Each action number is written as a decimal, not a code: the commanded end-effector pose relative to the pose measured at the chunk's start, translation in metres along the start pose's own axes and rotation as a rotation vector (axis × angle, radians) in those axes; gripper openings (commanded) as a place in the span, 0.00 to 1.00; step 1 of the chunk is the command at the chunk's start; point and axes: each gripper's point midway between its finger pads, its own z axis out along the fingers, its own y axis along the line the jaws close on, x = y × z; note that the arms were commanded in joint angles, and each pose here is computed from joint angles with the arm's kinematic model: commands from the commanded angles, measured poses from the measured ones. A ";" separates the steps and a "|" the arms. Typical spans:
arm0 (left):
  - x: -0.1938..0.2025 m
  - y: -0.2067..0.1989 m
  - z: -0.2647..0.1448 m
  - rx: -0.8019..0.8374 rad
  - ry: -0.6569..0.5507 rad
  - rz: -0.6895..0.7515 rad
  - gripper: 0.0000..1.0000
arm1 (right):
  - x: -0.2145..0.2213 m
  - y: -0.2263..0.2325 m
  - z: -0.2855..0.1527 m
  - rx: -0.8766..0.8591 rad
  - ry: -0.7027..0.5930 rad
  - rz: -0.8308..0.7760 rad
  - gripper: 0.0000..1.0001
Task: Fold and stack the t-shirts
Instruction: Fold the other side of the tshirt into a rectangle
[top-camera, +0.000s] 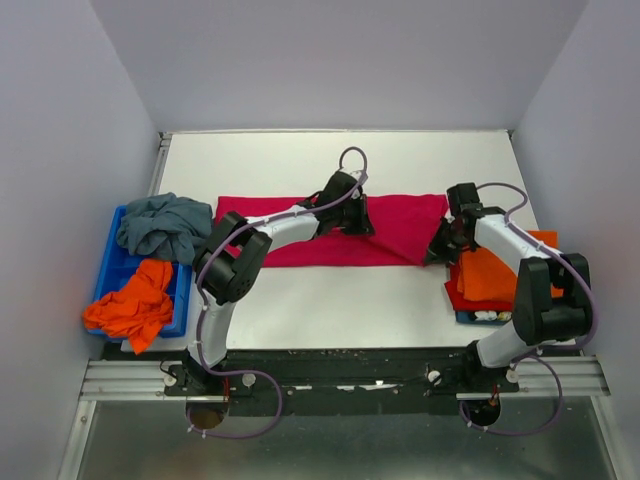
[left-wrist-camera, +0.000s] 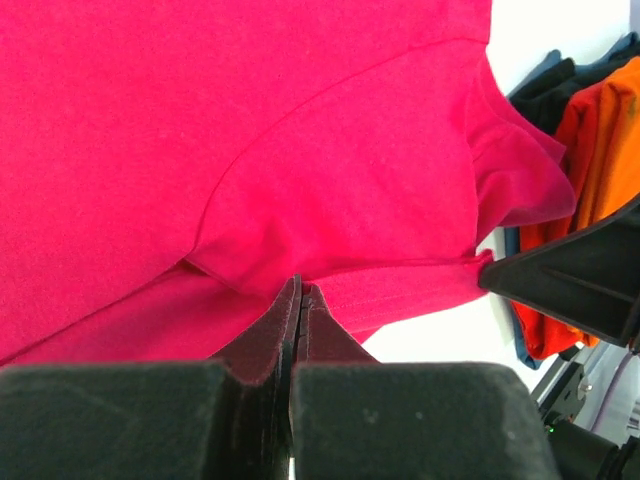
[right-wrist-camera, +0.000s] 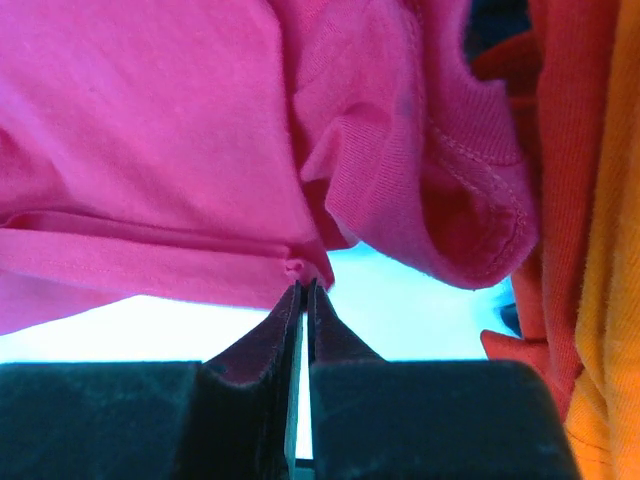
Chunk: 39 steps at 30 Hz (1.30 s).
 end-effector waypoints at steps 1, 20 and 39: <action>0.000 0.005 -0.012 -0.068 0.012 0.037 0.00 | 0.007 0.003 -0.002 -0.031 0.006 -0.019 0.15; 0.013 -0.019 -0.033 0.018 0.111 0.073 0.56 | -0.037 0.053 -0.018 -0.202 -0.117 -0.082 0.24; -0.037 -0.015 0.034 -0.038 0.064 0.084 0.45 | 0.025 0.035 0.013 -0.189 0.082 -0.057 0.01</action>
